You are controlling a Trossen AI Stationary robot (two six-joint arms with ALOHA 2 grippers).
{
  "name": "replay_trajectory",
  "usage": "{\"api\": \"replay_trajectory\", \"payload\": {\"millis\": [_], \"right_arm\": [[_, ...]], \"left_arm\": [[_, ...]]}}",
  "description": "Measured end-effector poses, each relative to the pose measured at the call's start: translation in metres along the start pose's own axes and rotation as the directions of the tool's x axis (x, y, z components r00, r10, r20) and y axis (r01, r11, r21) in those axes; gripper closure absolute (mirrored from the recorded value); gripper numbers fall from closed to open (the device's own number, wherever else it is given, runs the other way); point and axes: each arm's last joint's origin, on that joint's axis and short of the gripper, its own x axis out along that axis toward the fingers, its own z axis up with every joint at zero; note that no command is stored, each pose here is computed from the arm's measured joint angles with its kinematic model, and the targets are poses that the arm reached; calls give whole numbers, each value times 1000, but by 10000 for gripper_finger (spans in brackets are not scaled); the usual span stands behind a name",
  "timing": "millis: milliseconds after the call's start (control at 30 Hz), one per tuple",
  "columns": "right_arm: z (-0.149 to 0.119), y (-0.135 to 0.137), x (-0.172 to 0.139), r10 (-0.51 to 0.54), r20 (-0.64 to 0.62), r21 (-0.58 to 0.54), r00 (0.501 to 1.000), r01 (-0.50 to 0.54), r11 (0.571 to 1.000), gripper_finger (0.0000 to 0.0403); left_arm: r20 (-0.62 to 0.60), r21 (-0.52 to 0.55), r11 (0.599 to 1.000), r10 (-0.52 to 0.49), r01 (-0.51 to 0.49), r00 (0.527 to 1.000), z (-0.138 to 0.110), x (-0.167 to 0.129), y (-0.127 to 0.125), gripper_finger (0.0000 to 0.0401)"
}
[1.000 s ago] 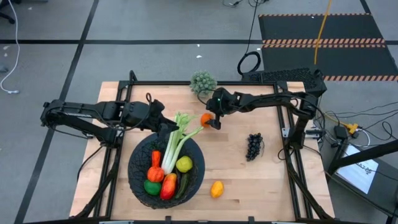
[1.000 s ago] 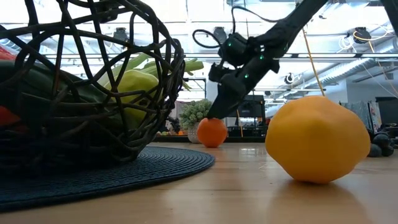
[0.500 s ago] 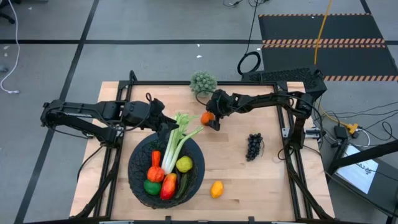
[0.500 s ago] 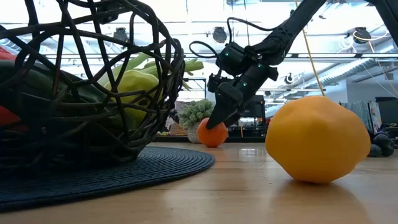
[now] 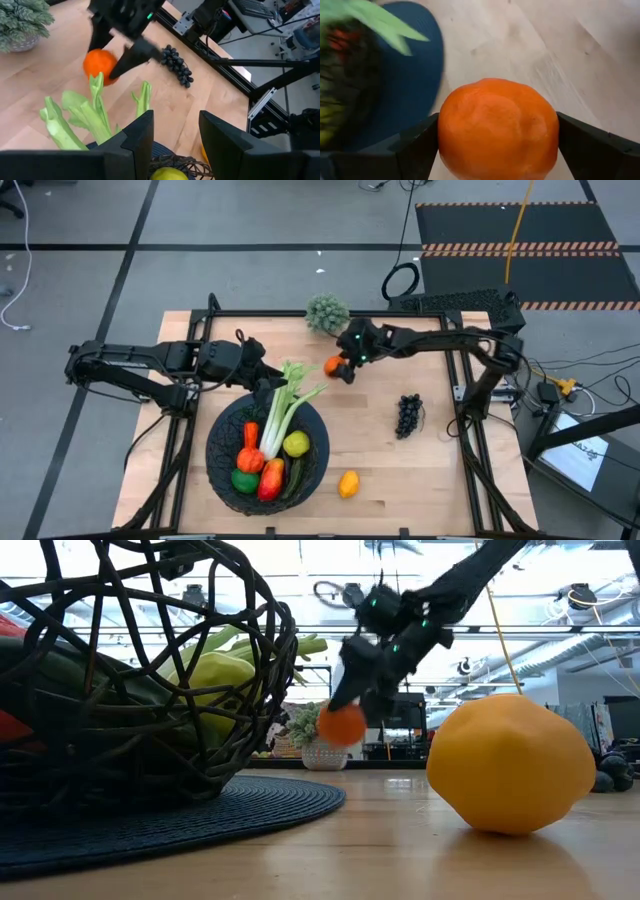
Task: Build produce basket
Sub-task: Put the orange into the black wire basket
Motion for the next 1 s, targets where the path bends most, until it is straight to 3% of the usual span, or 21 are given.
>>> {"api": "replay_trajectory", "payload": {"millis": [267, 467, 633, 800, 1000], "right_arm": [[12, 39, -80, 46, 100, 224, 994, -68, 972, 55], [9, 78, -128, 144, 206, 427, 968, -221, 877, 55], [4, 110, -150, 210, 291, 456, 933, -329, 827, 55], [-2, 135, -168, 322, 333, 448, 886, -450, 772, 55], [-12, 155, -182, 389, 342, 391, 855, -506, 769, 55]], "left_arm": [[6, 21, 1000, -6, 6, 1000, 1, 0, -1, 245], [7, 142, 990, -9, 8, 1000, 1, 0, -1, 234], [24, 202, 979, -23, 18, 999, 2, 0, -2, 188], [111, 230, 970, -112, 84, 988, 9, -2, -13, 124], [259, 353, 917, -285, 184, 923, 19, 2, -37, 66]]}}
